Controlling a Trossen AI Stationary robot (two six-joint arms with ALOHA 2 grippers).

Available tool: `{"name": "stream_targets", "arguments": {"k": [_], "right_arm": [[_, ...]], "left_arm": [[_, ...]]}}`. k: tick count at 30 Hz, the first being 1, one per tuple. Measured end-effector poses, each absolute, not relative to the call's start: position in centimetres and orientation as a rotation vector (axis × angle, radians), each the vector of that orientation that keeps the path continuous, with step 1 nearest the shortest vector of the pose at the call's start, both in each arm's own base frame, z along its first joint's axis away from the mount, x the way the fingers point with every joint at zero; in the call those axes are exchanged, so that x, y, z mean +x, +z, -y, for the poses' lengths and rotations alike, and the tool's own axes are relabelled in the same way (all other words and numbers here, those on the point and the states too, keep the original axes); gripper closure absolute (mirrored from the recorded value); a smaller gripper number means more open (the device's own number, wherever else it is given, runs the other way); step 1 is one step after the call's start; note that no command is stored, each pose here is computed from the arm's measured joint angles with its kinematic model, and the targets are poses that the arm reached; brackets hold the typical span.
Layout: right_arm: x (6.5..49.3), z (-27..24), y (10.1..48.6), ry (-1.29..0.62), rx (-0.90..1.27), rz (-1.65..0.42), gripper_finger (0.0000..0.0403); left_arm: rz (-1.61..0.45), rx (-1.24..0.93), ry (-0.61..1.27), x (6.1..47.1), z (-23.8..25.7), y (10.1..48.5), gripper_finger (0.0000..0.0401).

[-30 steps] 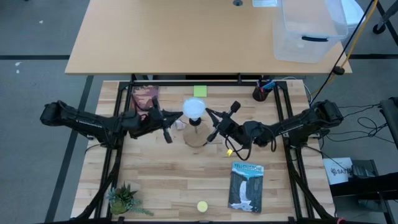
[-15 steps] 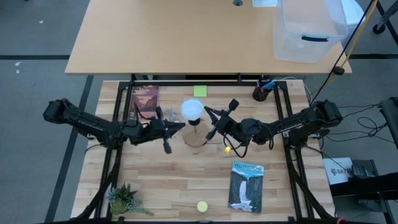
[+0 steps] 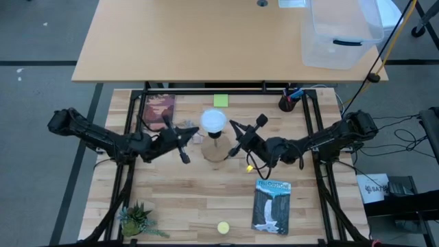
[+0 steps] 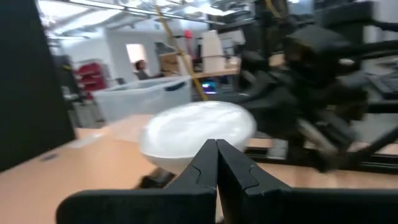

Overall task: Screw lightbulb
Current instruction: Remove the lightbulb from the lamp

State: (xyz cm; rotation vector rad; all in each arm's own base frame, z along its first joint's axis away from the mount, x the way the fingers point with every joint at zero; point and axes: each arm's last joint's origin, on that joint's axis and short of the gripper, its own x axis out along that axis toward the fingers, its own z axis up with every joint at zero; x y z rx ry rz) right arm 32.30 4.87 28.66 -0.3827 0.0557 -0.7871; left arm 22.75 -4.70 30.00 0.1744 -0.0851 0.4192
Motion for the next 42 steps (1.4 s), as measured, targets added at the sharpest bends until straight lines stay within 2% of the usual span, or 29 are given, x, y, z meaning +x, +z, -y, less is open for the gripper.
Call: {"name": "stream_targets", "arguments": {"k": [6, 12, 22, 42], "right_arm": [[32.2, -6.2, 28.1, -0.711, -0.312, -0.053, 0.0403], [32.3, -6.9, 28.6, -0.578, -0.336, 0.010, 0.0403], [32.2, -6.6, 29.4, -0.618, -0.413, 0.044, 0.0403], [32.5, -4.2, 29.4, -0.715, -0.409, 0.021, 0.0403]], "left_arm": [[0.078, 0.185, 0.545, 22.9, 3.1, 30.1, 0.0401], [0.088, 0.165, 0.570, 23.1, 1.4, 30.1, 0.0401], [0.087, 0.134, 0.500, 23.4, 0.5, 29.9, 0.0401], [0.095, 0.091, 0.403, 23.4, 2.0, 29.8, 0.0401]]}}
